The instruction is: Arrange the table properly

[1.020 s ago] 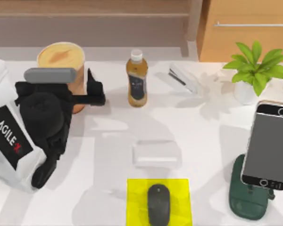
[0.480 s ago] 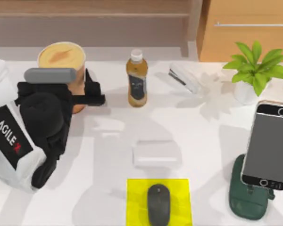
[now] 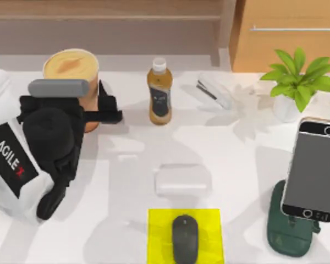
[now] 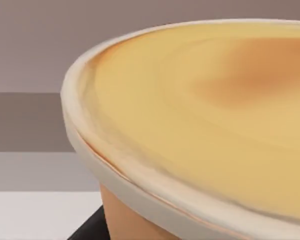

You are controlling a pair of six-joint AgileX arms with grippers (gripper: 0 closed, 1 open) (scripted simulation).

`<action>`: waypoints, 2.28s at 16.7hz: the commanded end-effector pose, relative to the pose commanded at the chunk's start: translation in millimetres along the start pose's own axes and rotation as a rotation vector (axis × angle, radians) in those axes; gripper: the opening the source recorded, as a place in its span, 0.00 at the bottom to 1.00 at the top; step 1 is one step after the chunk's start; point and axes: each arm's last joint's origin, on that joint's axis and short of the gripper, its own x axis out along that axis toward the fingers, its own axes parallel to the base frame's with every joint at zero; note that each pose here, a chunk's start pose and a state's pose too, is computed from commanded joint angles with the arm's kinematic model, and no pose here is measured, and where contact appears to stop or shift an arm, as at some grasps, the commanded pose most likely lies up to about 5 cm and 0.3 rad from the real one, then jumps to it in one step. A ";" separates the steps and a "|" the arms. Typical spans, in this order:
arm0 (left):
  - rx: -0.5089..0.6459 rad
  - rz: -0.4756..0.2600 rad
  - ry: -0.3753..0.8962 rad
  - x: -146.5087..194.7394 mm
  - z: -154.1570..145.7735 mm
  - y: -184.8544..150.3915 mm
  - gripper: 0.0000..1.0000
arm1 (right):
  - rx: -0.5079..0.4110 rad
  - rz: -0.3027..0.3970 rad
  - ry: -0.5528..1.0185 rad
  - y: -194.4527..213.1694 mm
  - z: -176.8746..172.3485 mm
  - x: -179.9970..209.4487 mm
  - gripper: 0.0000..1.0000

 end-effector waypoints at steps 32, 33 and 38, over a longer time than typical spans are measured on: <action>-0.060 -0.085 -0.300 50.9 147.1 6.3 0.00 | 0.000 0.000 0.000 0.0 0.0 0.0 1.00; -0.051 -0.080 -0.289 57.4 152.9 12.4 0.00 | 0.000 0.000 0.000 0.0 0.0 0.0 1.00; -0.013 -0.042 -0.196 90.2 175.1 52.0 0.00 | 0.000 0.000 0.000 0.0 0.0 0.0 1.00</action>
